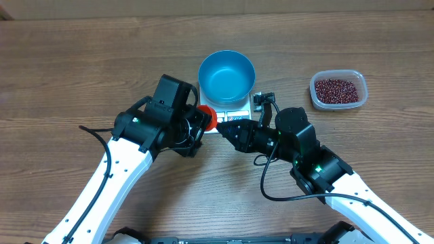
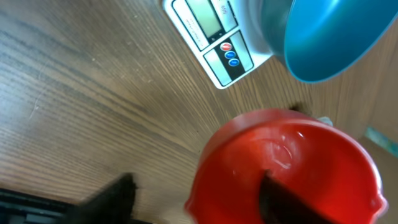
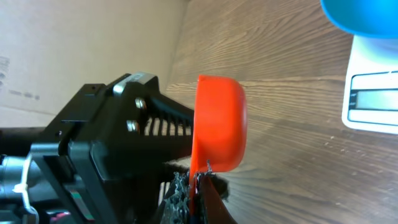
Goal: Scoop item into bowl and weigh 150g on scale
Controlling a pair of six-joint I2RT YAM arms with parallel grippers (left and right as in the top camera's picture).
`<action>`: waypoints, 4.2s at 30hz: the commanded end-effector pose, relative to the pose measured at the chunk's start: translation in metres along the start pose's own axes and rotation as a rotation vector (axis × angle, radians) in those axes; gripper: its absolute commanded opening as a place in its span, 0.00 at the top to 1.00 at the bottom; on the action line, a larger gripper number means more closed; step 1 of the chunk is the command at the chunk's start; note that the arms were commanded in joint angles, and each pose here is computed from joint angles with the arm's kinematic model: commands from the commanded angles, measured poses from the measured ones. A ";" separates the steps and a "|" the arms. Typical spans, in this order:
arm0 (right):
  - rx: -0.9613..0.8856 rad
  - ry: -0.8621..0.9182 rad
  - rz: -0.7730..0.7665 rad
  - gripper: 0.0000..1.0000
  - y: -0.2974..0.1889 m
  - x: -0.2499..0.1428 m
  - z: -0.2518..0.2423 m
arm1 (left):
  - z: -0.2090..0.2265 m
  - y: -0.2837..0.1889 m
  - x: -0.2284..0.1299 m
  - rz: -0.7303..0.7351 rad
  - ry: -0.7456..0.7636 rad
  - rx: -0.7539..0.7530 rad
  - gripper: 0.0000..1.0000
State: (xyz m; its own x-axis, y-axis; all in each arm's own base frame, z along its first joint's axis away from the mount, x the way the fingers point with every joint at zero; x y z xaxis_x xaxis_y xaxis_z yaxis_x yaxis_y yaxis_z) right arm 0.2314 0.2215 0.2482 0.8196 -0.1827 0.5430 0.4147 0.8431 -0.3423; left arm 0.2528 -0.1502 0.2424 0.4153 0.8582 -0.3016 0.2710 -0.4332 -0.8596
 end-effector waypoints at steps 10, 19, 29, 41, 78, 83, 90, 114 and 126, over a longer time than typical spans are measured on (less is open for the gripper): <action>-0.017 0.013 0.046 0.96 0.000 -0.007 -0.003 | 0.001 -0.004 -0.002 -0.023 0.025 0.000 0.84; 0.096 0.168 0.098 0.96 0.000 -0.008 0.013 | 0.000 -0.004 0.000 -0.038 0.025 -0.003 0.75; 0.111 0.232 0.130 0.90 -0.001 -0.011 0.015 | 0.000 -0.004 0.001 -0.047 0.025 -0.004 0.96; 0.046 0.161 0.065 0.66 0.000 -0.006 0.006 | 0.005 -0.004 0.005 -0.085 0.040 0.019 0.96; -0.138 -0.104 -0.015 0.96 -0.026 0.006 -0.021 | 0.018 -0.005 0.007 -0.097 0.008 0.096 0.08; -0.325 -0.117 -0.145 0.96 -0.089 0.019 -0.040 | 0.023 -0.006 0.009 -0.117 0.003 0.123 0.13; -0.521 -0.101 -0.437 0.96 -0.169 0.030 -0.042 | 0.010 0.004 0.001 -0.174 0.118 0.058 0.96; -0.644 -0.160 -0.464 0.96 -0.180 0.032 -0.052 | -0.027 0.189 -0.010 -0.213 0.179 0.037 0.96; -0.640 -0.166 -0.474 0.96 -0.180 0.034 -0.051 | -0.035 0.192 0.000 -0.318 0.184 -0.013 0.92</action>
State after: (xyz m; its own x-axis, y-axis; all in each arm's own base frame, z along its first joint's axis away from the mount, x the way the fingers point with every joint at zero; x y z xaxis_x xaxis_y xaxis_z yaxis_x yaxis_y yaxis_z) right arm 0.2038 0.0401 0.2820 0.4845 -0.3328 0.8090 0.8724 0.2517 -0.4189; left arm 0.3303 -0.2450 0.0927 0.4850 0.8743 0.0207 0.3921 -0.1962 -0.8987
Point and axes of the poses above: each gripper's point midway between its finger pads, its own y axis out along the fingers, its own z axis along the line the jaws close on, x = y × z, the point moved 7 cm from there along -y, back along the fingers, and after that the axes turned 9 degrees about -y, right-handed, at the moved point
